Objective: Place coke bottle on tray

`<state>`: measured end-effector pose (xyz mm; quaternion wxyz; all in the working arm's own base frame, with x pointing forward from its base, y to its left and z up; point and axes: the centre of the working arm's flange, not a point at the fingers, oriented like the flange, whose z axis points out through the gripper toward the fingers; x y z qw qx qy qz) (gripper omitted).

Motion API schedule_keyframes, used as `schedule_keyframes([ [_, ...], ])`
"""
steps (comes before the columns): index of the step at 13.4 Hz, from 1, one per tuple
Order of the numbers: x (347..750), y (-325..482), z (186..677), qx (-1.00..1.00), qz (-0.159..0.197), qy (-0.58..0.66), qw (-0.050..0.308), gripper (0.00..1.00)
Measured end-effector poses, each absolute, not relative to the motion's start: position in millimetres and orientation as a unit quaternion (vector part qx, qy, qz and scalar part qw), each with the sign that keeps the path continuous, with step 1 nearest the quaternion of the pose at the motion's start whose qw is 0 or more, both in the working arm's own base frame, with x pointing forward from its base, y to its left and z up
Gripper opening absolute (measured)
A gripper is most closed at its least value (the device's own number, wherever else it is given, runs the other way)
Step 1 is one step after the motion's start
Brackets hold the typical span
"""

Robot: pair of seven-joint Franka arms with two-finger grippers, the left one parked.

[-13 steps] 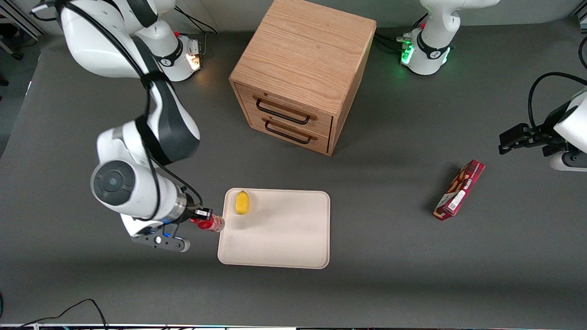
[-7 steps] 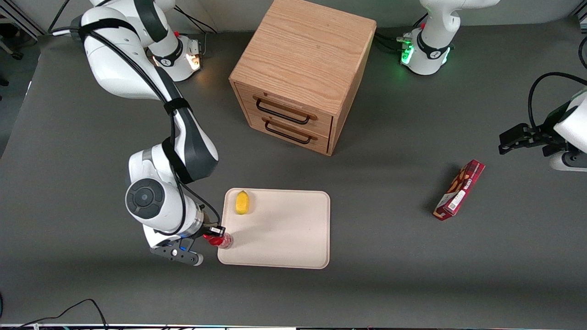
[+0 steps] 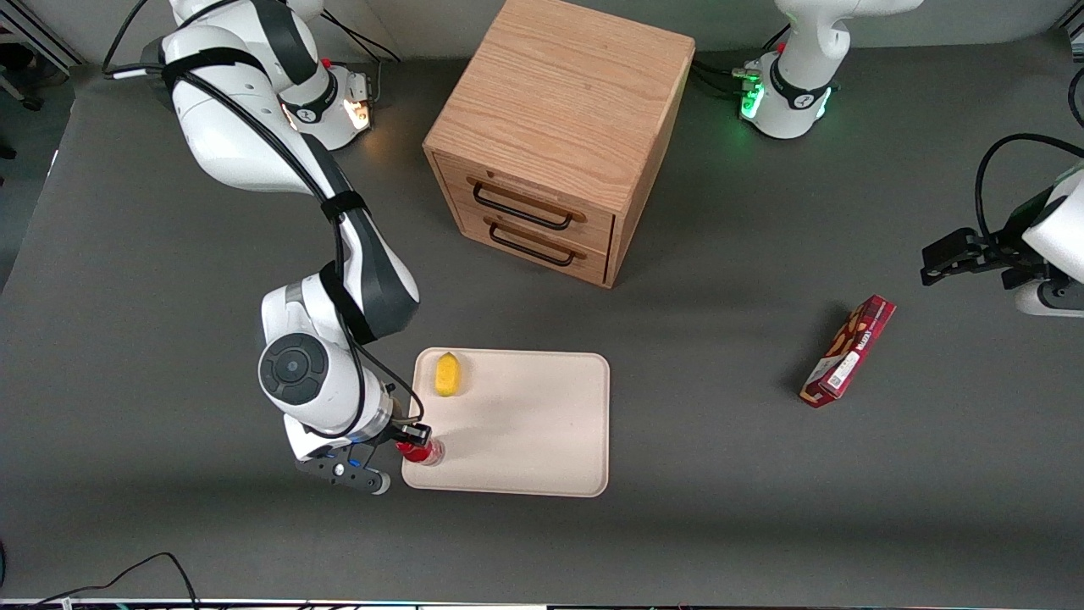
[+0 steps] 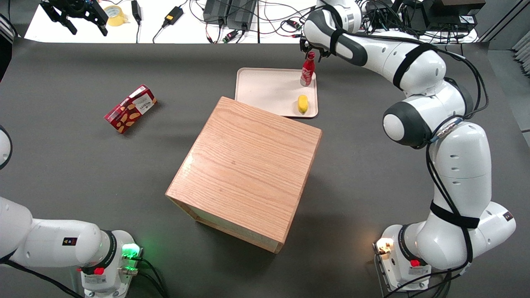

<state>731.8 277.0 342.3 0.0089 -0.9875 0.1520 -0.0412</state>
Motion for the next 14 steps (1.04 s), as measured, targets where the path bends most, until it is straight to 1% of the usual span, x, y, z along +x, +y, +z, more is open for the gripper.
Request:
schedule_keyframes([
  [1, 731.5, 275.5, 345.6, -0.987, -0.04, 0.153, 0.007, 0.8],
  [2, 728.8, 272.3, 350.0, -0.988, -0.032, 0.154, 0.0, 0.92],
  [3, 723.9, 267.6, 359.5, -0.988, -0.024, 0.153, -0.006, 0.99],
  [5, 702.5, 245.8, 395.0, -0.99, -0.009, 0.142, -0.016, 1.0],
  [6, 685.1, 225.6, 418.6, -0.991, -0.002, 0.129, -0.02, 1.0],
  [8, 639.2, 169.8, 472.0, -0.996, 0.006, 0.092, -0.02, 1.0],
  [10, 580.2, 103.9, 523.4, -0.998, 0.009, 0.067, -0.017, 1.0],
  [12, 523.4, 59.9, 562.6, -0.999, 0.012, 0.048, -0.014, 1.0],
  [14, 494.3, 46.4, 590.7, -0.999, 0.012, 0.039, -0.011, 1.0],
])
